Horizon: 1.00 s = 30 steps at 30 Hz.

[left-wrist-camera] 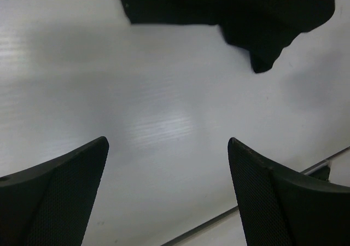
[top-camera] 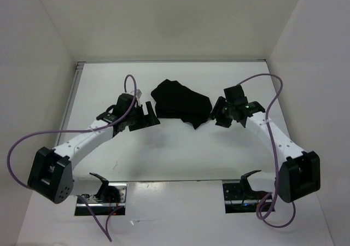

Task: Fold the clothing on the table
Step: Flatten the skirt out

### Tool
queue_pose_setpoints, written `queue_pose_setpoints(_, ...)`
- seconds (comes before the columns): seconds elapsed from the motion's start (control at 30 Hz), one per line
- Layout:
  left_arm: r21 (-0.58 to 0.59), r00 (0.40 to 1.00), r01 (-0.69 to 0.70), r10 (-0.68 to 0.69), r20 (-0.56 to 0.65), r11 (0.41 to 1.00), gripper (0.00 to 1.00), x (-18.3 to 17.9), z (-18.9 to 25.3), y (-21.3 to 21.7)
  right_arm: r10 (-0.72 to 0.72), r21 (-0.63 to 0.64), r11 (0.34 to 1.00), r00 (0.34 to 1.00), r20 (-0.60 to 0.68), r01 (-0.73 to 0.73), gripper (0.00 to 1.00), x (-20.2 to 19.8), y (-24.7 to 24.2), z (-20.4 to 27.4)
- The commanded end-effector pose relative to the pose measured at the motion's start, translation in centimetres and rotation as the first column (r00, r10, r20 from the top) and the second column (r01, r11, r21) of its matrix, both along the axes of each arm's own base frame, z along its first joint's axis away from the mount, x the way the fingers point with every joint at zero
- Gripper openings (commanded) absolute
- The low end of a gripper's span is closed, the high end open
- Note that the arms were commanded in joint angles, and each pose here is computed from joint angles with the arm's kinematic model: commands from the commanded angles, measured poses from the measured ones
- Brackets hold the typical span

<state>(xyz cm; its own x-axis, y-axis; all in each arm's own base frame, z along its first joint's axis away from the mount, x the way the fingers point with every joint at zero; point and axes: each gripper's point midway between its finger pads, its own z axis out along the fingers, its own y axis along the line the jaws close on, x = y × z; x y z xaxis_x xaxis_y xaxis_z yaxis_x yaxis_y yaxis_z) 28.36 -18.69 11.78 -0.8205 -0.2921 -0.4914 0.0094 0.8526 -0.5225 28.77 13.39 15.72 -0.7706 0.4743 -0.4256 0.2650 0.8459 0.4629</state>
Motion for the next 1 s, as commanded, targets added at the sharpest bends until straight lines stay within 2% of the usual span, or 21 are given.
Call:
queue_pose_setpoints(0.0,-0.029,0.993,0.013,-0.01,0.115,1.0,0.95,4.8,2.7,-1.5,-0.002,0.094,0.996,0.999,-0.044,0.006,0.54,0.9,1.9,-2.5)
queue_pose_setpoints(0.1,-0.014,0.994,-0.034,0.035,0.101,0.999,0.85,7.6,1.4,-0.9,-0.005,0.093,0.996,0.995,-0.096,0.014,0.54,1.2,2.3,-4.5)
queue_pose_setpoints(0.13,-0.039,0.992,-0.043,0.047,0.12,0.998,0.74,8.7,1.6,-0.9,-0.012,0.098,0.995,0.995,-0.097,0.021,0.54,1.8,2.5,-4.6)
queue_pose_setpoints(0.23,-0.075,0.991,-0.114,0.118,0.059,0.991,0.48,11.2,-0.8,0.5,-0.005,0.109,0.994,0.996,-0.091,0.015,0.54,2.2,2.8,-4.2)
queue_pose_setpoints(0.27,-0.084,0.993,-0.115,0.116,0.01,0.99,0.35,11.4,-2.6,0.5,-0.005,0.109,0.994,0.996,-0.091,0.015,0.54,2.2,2.8,-4.2)
queue_pose_setpoints(0.3,-0.096,0.991,-0.134,0.133,-0.018,0.986,0.32,11.6,-3.4,0.8,0.002,0.116,0.993,0.996,-0.094,0.009,0.54,2.2,3.0,-4.1)
queue_pose_setpoints(0.47,-0.142,0.982,-0.164,0.148,-0.116,0.976,0.32,12.6,-6.9,0.8,0.003,0.111,0.994,0.998,-0.068,0.005,0.54,2.3,2.8,-3.2)
queue_pose_setpoints(0.57,-0.176,0.982,-0.148,0.124,-0.139,0.973,0.44,12.7,-8.2,0.0,0.003,0.111,0.994,0.998,-0.068,0.005,0.54,2.0,2.7,-3.0)
queue_pose_setpoints(0.6,-0.212,0.982,-0.144,0.112,-0.153,0.967,0.56,12.8,-8.3,-0.6,0.003,0.111,0.994,0.998,-0.068,0.005,0.54,2.0,2.7,-3.0)
queue_pose_setpoints(0.63,-0.231,0.983,-0.139,0.106,-0.149,0.963,0.56,12.9,-8.0,-0.8,0.003,0.111,0.994,0.998,-0.068,0.005,0.54,2.0,2.7,-3.0)
queue_pose_setpoints(0.7,-0.252,0.982,-0.134,0.095,-0.161,0.958,0.64,12.7,-8.3,-1.2,0.003,0.108,0.994,0.997,-0.077,0.006,0.54,1.8,2.7,-3.1)
queue_pose_setpoints(0.77,-0.253,0.979,-0.143,0.101,-0.175,0.957,0.67,12.6,-8.7,-1.2,0.003,0.108,0.994,0.997,-0.077,0.006,0.54,1.8,2.7,-3.1)
queue_pose_setpoints(0.9,-0.252,0.979,-0.144,0.101,-0.176,0.957,0.67,12.9,-9.1,-1.2,-0.004,0.099,0.995,0.997,-0.083,0.012,0.54,1.7,2.5,-3.3)
queue_pose_setpoints(0.97,-0.253,0.977,-0.141,0.093,-0.194,0.957,0.59,12.7,-10.1,-1.4,-0.004,0.099,0.995,0.997,-0.083,0.012,0.54,1.5,2.4,-3.1)
